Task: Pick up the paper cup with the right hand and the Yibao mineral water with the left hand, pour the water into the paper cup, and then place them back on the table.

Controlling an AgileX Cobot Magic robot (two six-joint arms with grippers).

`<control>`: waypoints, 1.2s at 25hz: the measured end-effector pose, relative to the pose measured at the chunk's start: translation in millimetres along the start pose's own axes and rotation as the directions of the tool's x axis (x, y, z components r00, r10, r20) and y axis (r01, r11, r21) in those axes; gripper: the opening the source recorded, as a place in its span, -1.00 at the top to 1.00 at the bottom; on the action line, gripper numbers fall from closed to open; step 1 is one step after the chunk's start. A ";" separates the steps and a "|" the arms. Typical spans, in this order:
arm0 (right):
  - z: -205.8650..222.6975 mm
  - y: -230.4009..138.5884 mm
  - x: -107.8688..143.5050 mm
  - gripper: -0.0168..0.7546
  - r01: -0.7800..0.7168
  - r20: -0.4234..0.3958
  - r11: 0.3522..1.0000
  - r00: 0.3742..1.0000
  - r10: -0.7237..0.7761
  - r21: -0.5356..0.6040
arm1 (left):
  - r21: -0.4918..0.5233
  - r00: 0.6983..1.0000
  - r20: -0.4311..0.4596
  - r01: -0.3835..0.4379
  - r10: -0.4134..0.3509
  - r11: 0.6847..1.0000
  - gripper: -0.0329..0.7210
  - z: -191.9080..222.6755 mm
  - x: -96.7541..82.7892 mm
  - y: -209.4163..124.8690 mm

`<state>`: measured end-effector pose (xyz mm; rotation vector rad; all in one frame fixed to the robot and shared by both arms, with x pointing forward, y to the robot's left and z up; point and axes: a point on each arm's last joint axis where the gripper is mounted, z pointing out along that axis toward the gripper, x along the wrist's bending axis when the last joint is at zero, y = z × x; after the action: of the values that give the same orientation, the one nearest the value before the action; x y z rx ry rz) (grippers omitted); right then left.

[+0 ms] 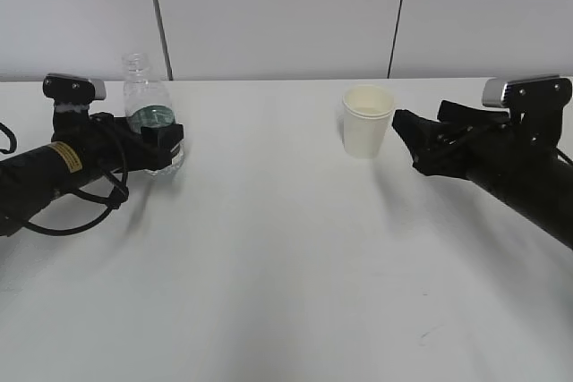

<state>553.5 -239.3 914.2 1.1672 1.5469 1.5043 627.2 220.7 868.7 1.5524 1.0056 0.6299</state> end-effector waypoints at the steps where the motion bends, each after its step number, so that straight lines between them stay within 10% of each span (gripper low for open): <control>1: -0.5 2.1 0.3 -0.58 0.002 -0.001 1.000 1.000 -0.002 -0.006 | 0.005 1.000 -0.001 -0.001 0.001 1.000 -0.39 0.0 0.1 -0.4; 7: -6.8 7.2 2.7 -0.58 0.004 -0.002 1.000 1.000 -0.004 -0.019 | 0.006 1.000 0.000 -0.002 0.002 1.000 -0.70 0.0 0.0 -0.6; 30: -23.4 48.2 13.1 -0.58 0.056 -0.026 0.993 0.998 -0.059 -0.101 | -0.102 0.993 -0.006 -0.120 0.120 0.987 -0.66 -22.1 -11.9 74.9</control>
<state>534.1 -239.4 965.8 1.0396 1.4936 1.5488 622.7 220.9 947.5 1.5303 0.8704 0.7535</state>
